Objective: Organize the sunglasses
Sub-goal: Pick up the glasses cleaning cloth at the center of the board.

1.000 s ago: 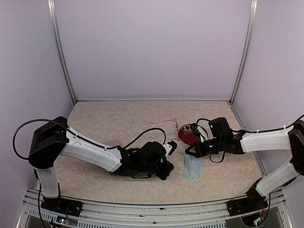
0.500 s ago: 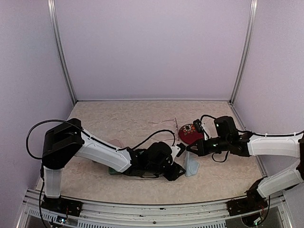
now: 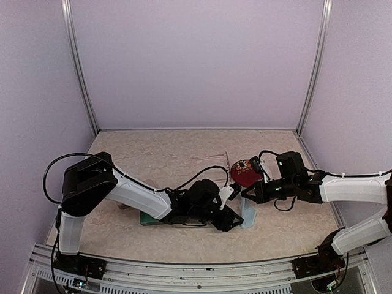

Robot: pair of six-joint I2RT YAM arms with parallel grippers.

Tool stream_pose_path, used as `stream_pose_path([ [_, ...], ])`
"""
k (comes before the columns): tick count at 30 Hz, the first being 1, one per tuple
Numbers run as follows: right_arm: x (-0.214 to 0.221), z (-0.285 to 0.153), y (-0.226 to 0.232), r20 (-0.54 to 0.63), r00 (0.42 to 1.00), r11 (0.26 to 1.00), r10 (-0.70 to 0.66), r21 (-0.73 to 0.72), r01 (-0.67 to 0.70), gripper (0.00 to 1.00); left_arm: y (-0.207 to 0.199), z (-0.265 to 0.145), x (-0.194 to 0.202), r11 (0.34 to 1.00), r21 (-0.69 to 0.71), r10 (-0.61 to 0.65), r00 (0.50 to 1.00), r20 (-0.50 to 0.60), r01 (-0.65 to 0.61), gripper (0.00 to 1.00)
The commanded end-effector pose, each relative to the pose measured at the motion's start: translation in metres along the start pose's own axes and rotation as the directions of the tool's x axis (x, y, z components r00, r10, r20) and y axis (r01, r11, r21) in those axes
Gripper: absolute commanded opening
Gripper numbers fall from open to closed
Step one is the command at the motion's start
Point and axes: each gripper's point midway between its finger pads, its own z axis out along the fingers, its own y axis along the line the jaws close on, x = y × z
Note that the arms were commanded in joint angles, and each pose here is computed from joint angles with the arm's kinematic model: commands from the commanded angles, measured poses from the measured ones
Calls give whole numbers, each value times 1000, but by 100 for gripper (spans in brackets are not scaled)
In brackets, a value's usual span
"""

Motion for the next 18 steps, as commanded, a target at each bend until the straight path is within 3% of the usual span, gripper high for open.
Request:
stream_pose_path([
  [1,2,-4,2,-1,1000,1000,0,5,0,0,-6,2,2,992,121,21,1000,8,-22,61],
  [18,1,-14,6,10,1000,1000,-23,6,23,0,0,13,1,961,275,6,1000,-16,-2,61],
])
